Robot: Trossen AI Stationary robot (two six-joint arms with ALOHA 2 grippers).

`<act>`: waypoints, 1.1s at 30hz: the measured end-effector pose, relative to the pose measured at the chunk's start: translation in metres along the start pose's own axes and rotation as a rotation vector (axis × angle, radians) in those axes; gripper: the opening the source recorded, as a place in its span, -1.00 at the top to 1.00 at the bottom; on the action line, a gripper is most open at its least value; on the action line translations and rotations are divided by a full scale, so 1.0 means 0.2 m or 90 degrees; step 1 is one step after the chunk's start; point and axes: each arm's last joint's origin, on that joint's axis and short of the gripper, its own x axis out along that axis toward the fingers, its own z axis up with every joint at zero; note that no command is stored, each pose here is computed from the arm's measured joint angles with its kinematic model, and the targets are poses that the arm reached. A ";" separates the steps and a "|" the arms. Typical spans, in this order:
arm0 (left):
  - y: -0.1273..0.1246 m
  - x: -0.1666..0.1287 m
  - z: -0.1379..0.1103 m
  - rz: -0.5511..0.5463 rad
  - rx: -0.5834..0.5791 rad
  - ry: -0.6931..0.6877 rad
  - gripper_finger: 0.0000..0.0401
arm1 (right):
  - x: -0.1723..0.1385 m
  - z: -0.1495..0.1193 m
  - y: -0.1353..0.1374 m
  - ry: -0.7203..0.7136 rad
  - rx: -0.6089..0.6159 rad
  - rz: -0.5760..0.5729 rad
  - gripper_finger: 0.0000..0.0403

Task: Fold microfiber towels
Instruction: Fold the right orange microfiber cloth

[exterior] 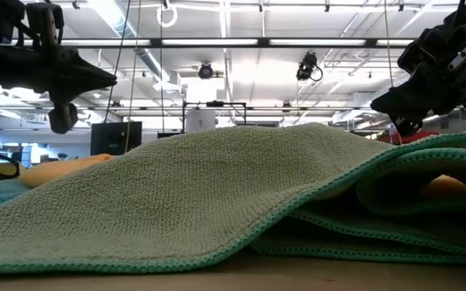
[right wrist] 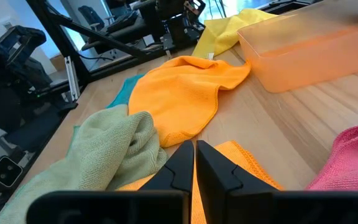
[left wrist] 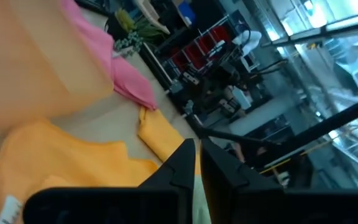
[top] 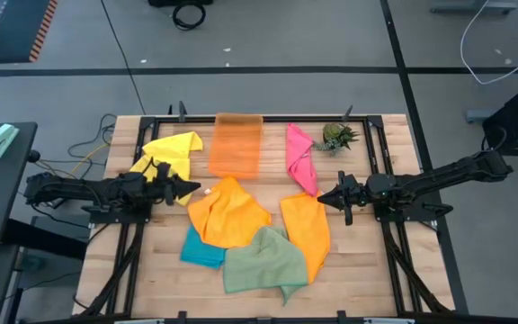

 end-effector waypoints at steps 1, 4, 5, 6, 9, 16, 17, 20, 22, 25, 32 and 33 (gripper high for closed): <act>0.00 0.00 0.00 0.000 -0.007 0.000 0.83 | 0.00 0.00 0.00 0.000 0.000 0.000 0.87; 0.00 0.00 0.00 0.003 -0.032 -0.006 0.83 | 0.00 0.00 0.00 -0.001 0.000 0.000 0.87; 0.00 0.00 0.00 0.006 -0.046 -0.012 0.84 | 0.00 0.00 0.00 -0.001 -0.002 -0.001 0.87; 0.00 0.00 0.01 0.012 -0.059 -0.020 0.85 | 0.00 0.00 0.00 -0.008 -0.008 -0.011 0.87; 0.00 0.00 0.01 0.015 -0.070 -0.027 0.89 | 0.00 0.02 0.00 -0.038 -0.007 -0.039 0.87; -0.09 0.01 0.06 0.006 0.036 -0.033 0.96 | 0.01 0.11 0.02 -0.066 0.017 -0.057 0.88; -0.11 0.02 0.08 0.004 0.055 -0.034 0.97 | 0.01 0.13 0.03 -0.060 0.029 -0.071 0.88; -0.16 0.04 0.11 0.027 0.126 -0.016 0.98 | 0.05 0.22 0.05 -0.028 0.041 -0.117 0.88; -0.18 0.07 0.11 0.053 0.172 0.006 0.97 | 0.08 0.29 0.08 0.011 0.032 -0.148 0.88; -0.18 0.12 0.10 0.095 0.215 0.050 0.97 | 0.15 0.37 0.11 0.084 0.030 -0.215 0.88; -0.16 0.24 0.04 0.132 0.303 0.168 0.96 | 0.37 0.54 0.11 0.156 0.113 -0.417 0.88; -0.16 0.26 0.03 0.138 0.312 0.179 0.95 | 0.40 0.56 0.09 0.167 0.137 -0.445 0.88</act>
